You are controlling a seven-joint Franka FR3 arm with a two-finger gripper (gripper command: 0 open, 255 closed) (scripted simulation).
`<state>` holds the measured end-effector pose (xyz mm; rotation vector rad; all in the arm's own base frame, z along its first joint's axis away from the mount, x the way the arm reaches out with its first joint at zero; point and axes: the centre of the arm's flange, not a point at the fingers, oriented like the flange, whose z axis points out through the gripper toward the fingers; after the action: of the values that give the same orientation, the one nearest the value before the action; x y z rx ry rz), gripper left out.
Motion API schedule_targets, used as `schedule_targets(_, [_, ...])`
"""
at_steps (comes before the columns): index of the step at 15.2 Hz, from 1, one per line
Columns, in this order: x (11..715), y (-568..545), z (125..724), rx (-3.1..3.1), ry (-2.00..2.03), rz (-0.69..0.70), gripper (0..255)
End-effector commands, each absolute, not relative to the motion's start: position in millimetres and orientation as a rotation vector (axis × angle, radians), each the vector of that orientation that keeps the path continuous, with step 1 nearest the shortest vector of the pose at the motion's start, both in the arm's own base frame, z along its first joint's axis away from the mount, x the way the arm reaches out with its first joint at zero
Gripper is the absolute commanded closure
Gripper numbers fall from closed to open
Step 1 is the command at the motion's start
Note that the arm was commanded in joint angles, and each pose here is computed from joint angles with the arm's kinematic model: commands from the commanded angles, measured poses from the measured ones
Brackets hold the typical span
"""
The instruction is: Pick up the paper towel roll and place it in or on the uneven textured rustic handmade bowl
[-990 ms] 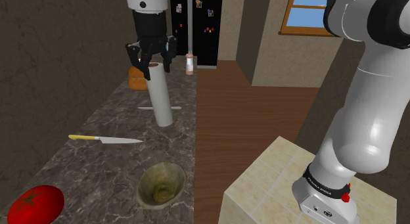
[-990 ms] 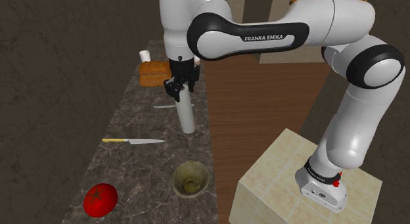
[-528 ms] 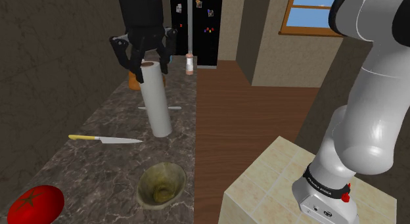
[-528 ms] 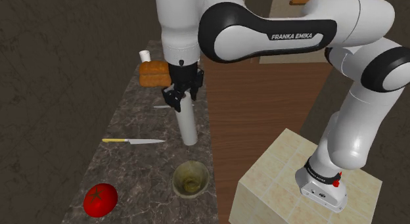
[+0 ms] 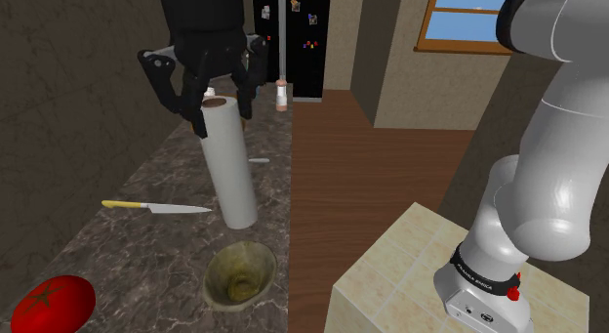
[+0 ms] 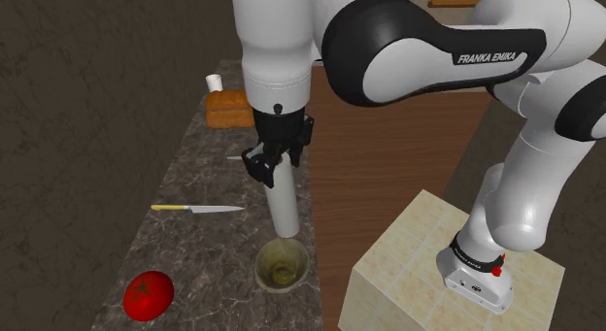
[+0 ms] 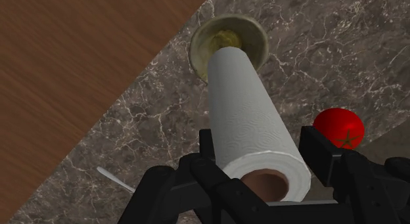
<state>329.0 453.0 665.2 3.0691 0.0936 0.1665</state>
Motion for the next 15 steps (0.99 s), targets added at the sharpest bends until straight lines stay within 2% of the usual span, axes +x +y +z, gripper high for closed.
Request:
schedule_targets(1, [326,455,656,3.069,0.092,0.166,255])
schedule_targets(15, [326,455,583,3.069,0.092,0.166,255])
